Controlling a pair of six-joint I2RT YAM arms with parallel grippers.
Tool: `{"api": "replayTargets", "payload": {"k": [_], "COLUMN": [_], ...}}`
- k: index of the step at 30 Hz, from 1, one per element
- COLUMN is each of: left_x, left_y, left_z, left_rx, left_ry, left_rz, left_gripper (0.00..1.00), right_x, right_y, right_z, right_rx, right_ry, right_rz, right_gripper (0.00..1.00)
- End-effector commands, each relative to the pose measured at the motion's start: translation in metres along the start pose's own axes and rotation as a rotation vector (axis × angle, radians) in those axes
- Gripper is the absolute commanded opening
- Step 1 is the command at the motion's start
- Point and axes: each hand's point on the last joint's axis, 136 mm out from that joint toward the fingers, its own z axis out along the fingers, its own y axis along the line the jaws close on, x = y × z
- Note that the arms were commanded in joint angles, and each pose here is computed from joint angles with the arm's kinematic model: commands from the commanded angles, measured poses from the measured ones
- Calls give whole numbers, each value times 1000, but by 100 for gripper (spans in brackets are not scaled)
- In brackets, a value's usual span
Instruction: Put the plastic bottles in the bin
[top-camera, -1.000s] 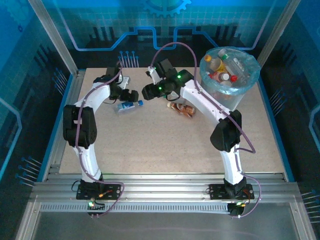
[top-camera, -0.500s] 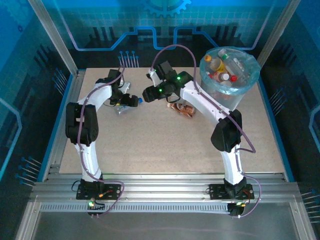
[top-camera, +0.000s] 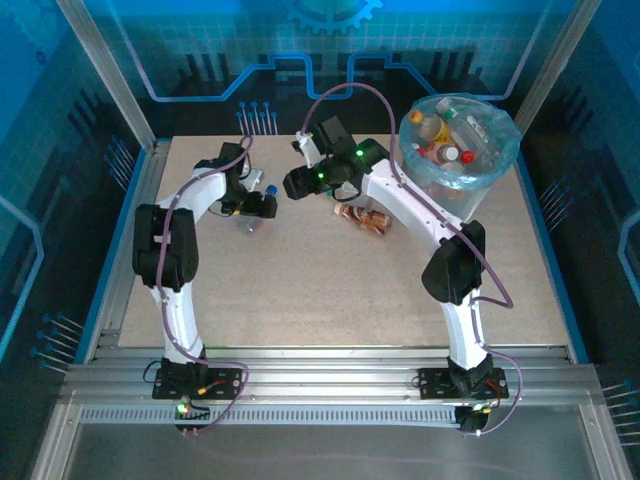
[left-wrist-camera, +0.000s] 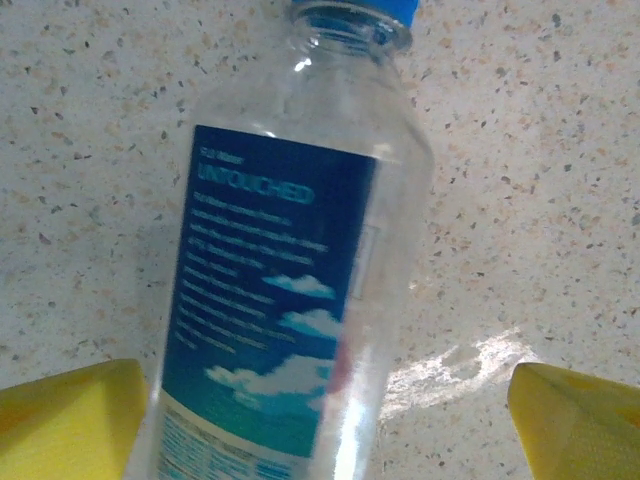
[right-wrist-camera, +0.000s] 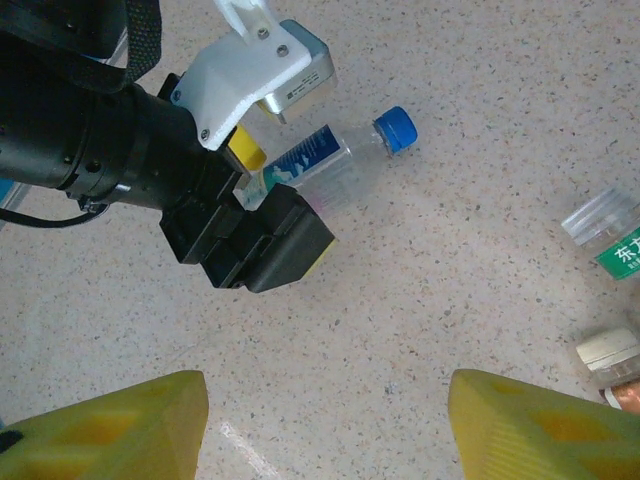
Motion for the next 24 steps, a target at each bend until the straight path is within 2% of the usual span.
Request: {"api": "replayTargets", "payload": {"k": [1,19,24], "left_x": [15,13,15], "left_y": [2,-8,-7], "left_z": [15,26,28], "left_rx": [-14,-7,-11], "left_ry": [56,66,72], "left_rz": [11,12,13], "left_gripper": [93,84,78], "right_x": [6,8,7], "right_y": [4,2,3], "right_z": [2,6,9], "right_rx": [-19,-18,-27], "right_ry": [26,40,42], "right_rz": [-4,-2,2], "right_gripper": [66,66,66]}}
